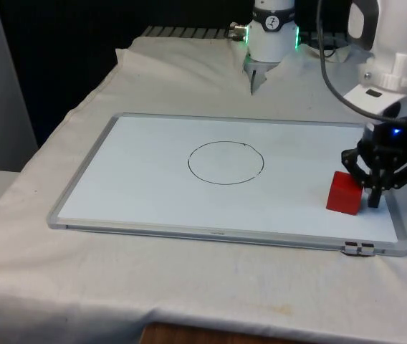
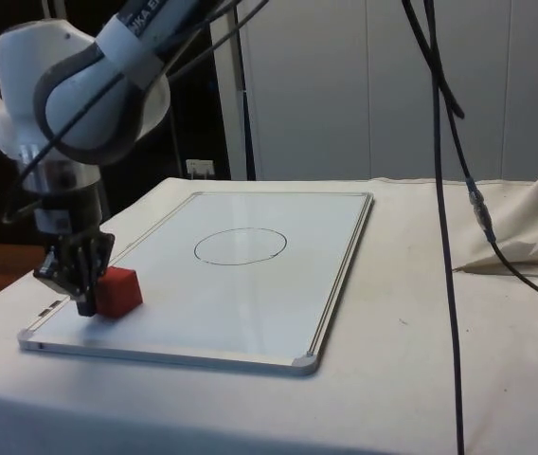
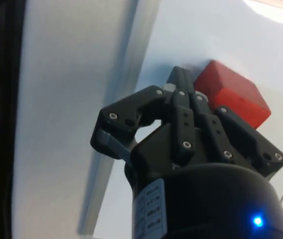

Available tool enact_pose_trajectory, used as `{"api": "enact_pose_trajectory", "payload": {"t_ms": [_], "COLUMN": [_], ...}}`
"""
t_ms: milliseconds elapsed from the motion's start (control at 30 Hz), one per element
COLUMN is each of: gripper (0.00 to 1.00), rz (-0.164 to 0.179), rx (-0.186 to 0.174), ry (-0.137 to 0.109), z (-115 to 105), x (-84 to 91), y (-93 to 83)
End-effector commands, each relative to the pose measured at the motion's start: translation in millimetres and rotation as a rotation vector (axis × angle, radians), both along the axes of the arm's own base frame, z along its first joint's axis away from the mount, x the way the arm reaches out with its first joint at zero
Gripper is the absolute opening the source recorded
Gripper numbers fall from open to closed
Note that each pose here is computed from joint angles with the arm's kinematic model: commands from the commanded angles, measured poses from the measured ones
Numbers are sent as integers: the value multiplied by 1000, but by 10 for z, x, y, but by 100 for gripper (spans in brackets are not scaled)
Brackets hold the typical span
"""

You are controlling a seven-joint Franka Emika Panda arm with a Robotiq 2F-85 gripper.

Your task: Push the cube into the marked area.

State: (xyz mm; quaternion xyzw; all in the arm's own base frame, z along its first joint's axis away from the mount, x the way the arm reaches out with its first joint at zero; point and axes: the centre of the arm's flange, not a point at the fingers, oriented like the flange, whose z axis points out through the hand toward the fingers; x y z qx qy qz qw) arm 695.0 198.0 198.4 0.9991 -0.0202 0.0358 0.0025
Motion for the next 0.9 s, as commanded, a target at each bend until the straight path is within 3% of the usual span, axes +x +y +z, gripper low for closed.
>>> {"api": "enact_pose_trajectory", "payload": {"t_ms": [0,233,267,467,567,600,867], "gripper": [0,0,0,0,0,0,0], "rz": [-3,-14,-10,-30,-38,-32,-60], "rx": [-10,-51,-41,-90,-101,-91,-130], "ry": [3,32,28,56,59,53,62], "z": [-2,-22,-27,-20,6,-5,74], "x": [-4,-6,1,-1,16,19,52], "y": [-32,-178,-168,-298,-354,-324,-564]}}
